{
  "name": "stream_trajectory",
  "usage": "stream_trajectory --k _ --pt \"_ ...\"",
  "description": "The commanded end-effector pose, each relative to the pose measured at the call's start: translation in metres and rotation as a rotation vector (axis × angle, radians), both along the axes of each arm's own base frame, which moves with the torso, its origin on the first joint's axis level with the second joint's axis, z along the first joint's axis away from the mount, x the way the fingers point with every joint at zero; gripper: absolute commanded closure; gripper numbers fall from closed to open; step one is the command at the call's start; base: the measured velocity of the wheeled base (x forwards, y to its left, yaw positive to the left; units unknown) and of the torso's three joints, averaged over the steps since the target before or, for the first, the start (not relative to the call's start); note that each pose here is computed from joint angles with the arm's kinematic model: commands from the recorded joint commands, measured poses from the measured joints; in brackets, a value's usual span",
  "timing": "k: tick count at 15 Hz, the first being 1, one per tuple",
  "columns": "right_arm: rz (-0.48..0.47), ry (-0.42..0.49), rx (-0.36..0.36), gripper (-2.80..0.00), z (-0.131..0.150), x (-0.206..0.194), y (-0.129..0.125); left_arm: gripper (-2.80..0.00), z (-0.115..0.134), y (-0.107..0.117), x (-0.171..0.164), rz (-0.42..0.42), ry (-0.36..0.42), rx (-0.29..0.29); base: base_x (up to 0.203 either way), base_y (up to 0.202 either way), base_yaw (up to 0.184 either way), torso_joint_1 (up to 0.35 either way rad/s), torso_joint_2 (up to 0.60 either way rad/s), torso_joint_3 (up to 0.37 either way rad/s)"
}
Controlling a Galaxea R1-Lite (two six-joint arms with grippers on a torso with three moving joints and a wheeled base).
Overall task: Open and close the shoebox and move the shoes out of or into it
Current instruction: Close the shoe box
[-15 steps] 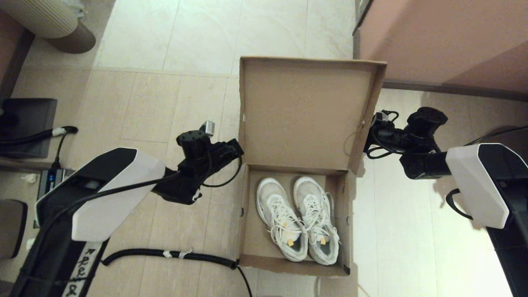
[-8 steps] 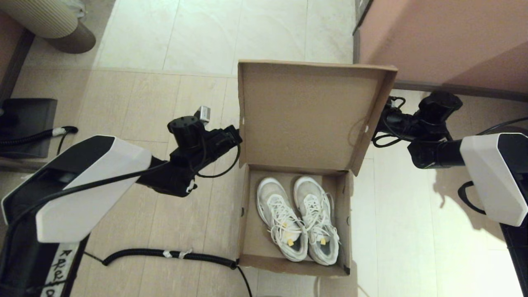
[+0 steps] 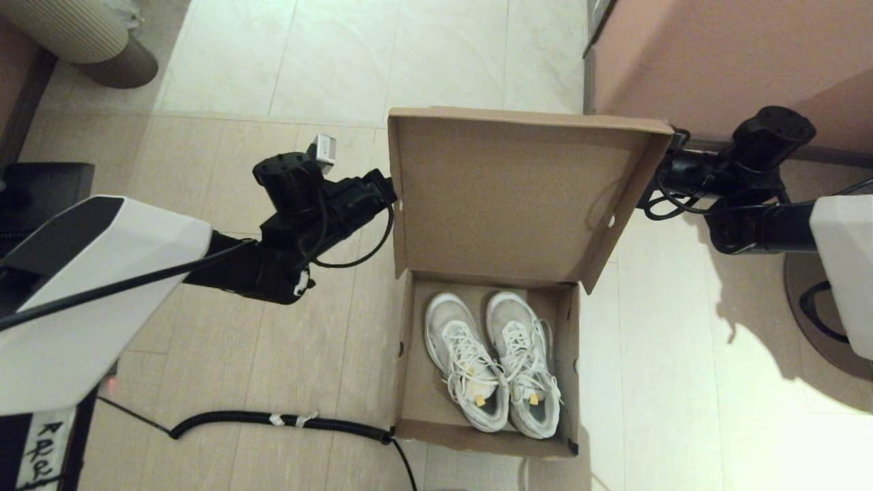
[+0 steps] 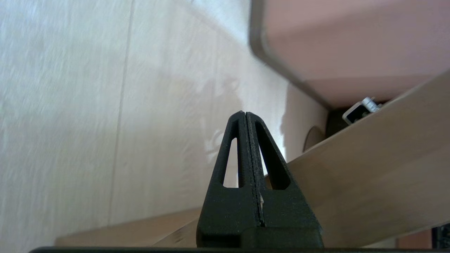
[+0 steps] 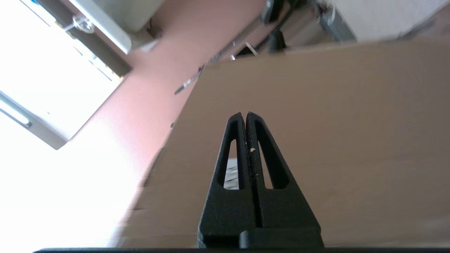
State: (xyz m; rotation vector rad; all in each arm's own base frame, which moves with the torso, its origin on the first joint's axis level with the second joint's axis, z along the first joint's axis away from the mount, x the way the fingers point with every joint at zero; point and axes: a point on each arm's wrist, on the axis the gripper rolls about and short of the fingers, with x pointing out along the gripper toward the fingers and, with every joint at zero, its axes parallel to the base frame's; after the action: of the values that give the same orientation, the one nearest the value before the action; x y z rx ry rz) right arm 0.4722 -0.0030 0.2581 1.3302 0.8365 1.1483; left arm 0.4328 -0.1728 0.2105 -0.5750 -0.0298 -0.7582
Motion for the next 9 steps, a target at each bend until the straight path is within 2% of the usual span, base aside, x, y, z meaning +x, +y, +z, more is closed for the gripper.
stream_trajectory --k 1,5,9 --pt "0.022 -0.010 -0.013 0.00 0.017 -0.014 -0.001 0.00 0.018 0.003 -0.009 -0.004 -0.035 -0.017 0.000 0.000 0.000 0.000 0.00 0.000" --pt "0.103 0.025 -0.074 0.00 0.020 -0.033 -0.004 0.00 0.040 0.006 -0.026 -0.010 -0.067 -0.030 0.000 0.000 0.000 0.000 0.00 0.000" --pt "0.139 0.039 -0.098 0.00 0.017 -0.051 -0.004 0.00 0.065 0.013 -0.044 -0.012 -0.085 -0.037 0.000 0.000 0.000 0.000 0.00 0.000"
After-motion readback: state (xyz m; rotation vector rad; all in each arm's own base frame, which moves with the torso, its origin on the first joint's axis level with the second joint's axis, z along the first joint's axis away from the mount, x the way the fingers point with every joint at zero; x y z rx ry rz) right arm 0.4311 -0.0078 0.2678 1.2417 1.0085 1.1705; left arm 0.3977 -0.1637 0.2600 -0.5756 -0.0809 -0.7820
